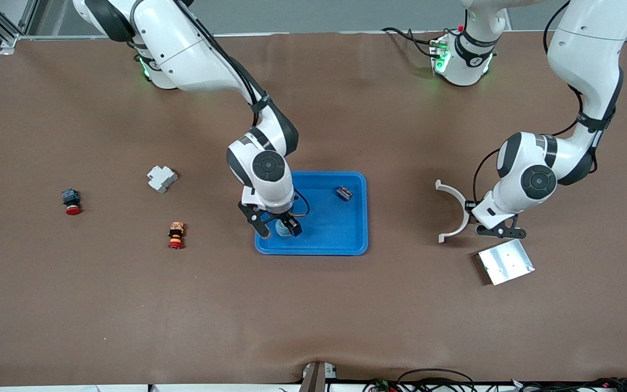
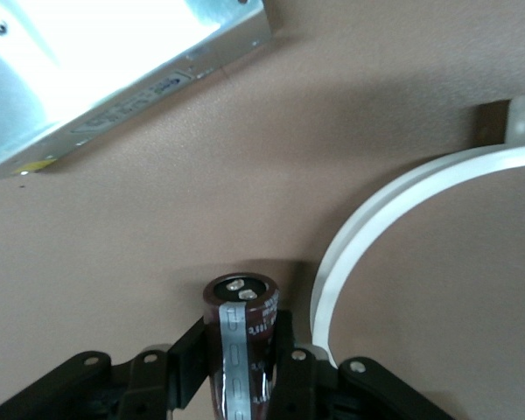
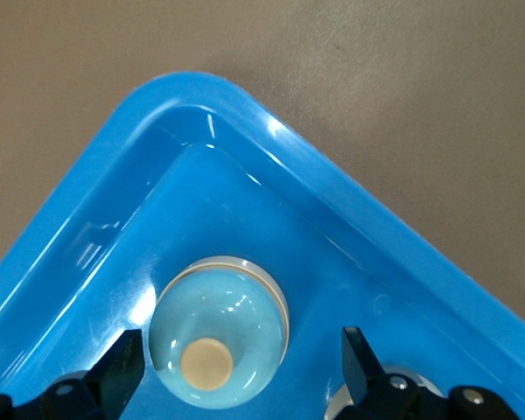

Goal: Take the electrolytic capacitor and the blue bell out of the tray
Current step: 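Carry the capacitor beside the white arc while the right gripper grasps a bell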

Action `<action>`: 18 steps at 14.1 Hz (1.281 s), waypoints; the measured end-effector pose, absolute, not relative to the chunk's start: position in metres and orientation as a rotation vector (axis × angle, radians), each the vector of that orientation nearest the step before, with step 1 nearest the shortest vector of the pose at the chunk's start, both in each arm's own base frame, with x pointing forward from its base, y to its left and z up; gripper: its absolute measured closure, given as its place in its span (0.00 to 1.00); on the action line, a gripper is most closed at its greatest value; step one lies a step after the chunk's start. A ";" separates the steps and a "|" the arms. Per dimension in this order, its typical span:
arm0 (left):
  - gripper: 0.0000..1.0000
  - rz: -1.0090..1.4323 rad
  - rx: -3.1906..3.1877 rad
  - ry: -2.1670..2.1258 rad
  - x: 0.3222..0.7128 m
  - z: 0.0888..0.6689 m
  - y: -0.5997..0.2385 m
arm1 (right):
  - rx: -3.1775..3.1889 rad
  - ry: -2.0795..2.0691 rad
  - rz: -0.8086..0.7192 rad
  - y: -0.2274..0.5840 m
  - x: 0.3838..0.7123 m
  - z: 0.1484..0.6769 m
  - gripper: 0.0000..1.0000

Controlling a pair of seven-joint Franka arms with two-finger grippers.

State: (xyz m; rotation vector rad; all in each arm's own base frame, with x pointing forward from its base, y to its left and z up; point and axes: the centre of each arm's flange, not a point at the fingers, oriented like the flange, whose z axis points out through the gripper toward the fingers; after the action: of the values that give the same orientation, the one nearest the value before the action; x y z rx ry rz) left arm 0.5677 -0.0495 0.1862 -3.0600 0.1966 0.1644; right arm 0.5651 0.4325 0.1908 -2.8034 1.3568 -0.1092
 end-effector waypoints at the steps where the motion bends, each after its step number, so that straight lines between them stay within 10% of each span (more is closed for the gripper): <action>1: 0.68 0.171 -3.061 0.196 0.567 0.183 -0.049 | -2.803 1.358 -0.109 0.433 0.566 0.189 0.00; 6: 0.68 0.170 -3.066 0.187 0.567 0.178 -0.044 | -2.829 1.325 -0.146 0.434 0.566 0.188 0.06; 10: 0.68 0.170 -3.066 0.187 0.567 0.178 -0.044 | -2.848 1.291 -0.177 0.437 0.565 0.189 0.30; 18: 0.00 0.157 -3.069 0.196 0.572 0.181 -0.034 | -2.858 1.275 -0.194 0.439 0.569 0.198 0.36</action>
State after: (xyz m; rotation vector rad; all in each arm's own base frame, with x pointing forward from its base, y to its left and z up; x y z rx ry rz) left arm 0.5718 -0.0343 0.1812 -3.0685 0.1960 0.1567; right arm 0.5693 0.4393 0.1978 -2.8581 1.2748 -0.1945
